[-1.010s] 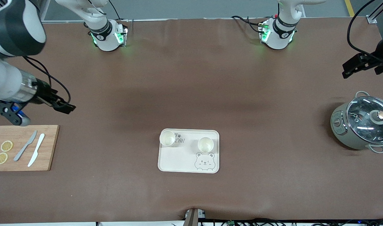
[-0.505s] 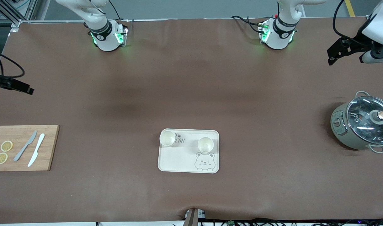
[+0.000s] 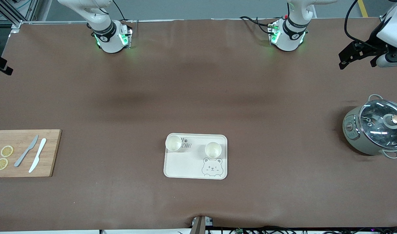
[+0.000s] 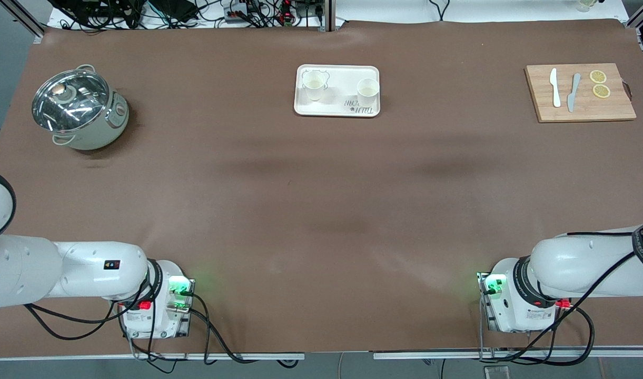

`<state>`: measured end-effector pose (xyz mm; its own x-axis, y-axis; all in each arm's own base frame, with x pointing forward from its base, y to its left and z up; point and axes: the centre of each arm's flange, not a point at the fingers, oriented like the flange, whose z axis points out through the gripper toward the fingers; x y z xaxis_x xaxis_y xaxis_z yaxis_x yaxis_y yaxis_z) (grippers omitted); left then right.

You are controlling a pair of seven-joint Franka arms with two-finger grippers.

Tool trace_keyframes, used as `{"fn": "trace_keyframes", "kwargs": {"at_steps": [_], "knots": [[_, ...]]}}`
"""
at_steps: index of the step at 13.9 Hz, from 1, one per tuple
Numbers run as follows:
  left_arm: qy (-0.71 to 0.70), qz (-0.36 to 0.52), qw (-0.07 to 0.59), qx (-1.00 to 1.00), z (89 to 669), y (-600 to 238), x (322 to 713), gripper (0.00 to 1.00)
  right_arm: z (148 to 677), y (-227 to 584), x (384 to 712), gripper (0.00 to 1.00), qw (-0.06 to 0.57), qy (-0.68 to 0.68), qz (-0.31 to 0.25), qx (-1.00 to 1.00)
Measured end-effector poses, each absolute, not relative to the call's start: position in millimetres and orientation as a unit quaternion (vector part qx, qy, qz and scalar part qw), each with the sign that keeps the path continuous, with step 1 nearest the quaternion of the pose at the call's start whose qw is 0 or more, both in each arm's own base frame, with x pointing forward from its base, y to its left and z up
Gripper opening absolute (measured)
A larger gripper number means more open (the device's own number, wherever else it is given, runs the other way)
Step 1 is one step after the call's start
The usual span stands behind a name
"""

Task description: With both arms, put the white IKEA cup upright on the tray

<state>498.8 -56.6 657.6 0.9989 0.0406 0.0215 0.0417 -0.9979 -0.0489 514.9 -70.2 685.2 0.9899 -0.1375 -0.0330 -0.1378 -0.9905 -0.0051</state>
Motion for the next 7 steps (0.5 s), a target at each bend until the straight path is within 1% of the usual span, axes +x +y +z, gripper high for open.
{"fn": "trace_keyframes", "kwargs": {"at_steps": [7], "knots": [[-0.02, -0.013, 0.022, -0.999, 651.1, -56.4, 506.9, 1.0, 679.8, -58.9, 516.3, 1.0, 0.004, 0.057, 0.022, -0.998]]}}
